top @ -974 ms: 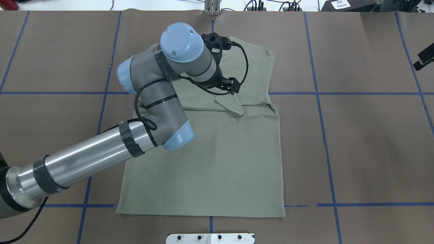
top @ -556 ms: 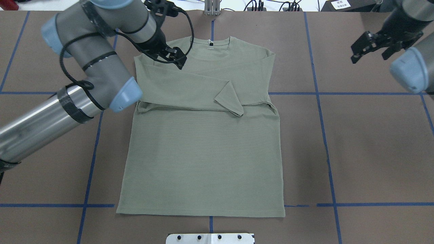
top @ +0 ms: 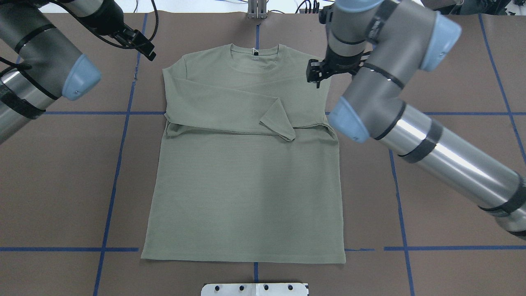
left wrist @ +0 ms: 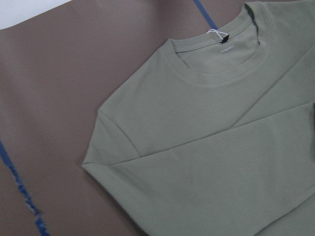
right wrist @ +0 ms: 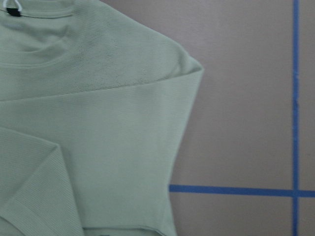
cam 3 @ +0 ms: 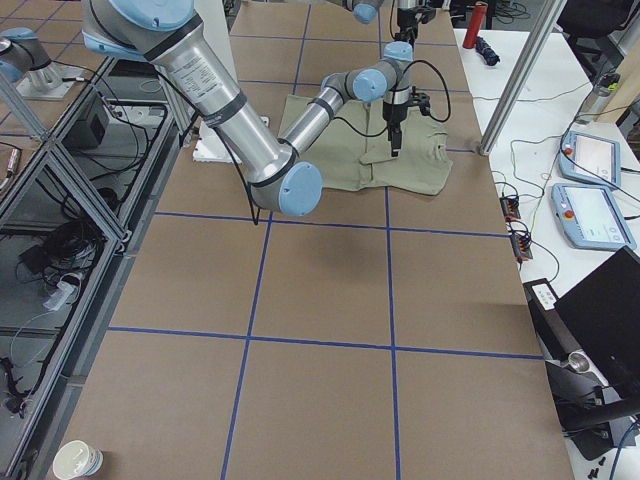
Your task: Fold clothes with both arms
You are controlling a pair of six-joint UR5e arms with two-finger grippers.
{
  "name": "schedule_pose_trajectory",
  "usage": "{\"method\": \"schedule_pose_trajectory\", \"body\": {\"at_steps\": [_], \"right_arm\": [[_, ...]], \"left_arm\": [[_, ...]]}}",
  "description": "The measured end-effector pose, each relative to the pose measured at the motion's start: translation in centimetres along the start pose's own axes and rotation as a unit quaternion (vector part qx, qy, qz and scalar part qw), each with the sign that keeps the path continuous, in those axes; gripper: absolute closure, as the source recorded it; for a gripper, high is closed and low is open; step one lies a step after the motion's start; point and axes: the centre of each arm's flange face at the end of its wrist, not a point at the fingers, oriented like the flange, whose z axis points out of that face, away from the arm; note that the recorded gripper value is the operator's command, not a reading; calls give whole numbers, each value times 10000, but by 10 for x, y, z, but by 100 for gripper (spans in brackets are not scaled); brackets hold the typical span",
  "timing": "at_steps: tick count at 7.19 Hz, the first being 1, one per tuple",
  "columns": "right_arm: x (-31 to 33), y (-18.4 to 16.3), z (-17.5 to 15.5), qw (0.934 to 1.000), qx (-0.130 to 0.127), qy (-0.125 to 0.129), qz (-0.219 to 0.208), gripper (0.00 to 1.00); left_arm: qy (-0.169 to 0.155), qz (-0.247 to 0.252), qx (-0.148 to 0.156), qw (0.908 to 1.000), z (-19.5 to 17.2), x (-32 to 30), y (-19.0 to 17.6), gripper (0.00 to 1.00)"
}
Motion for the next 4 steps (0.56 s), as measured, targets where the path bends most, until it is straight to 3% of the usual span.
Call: {"method": "schedule_pose_trajectory", "body": {"at_steps": [2,4], "right_arm": [[-93,1,41,9994,216,256,86,27],[-141,17,67,9984,402,399,-9,30]], "left_arm": [[192,-22,-14,9998,-15,-22,6,0],[252,-33,-14,9997,-18,-27,7,0]]}}
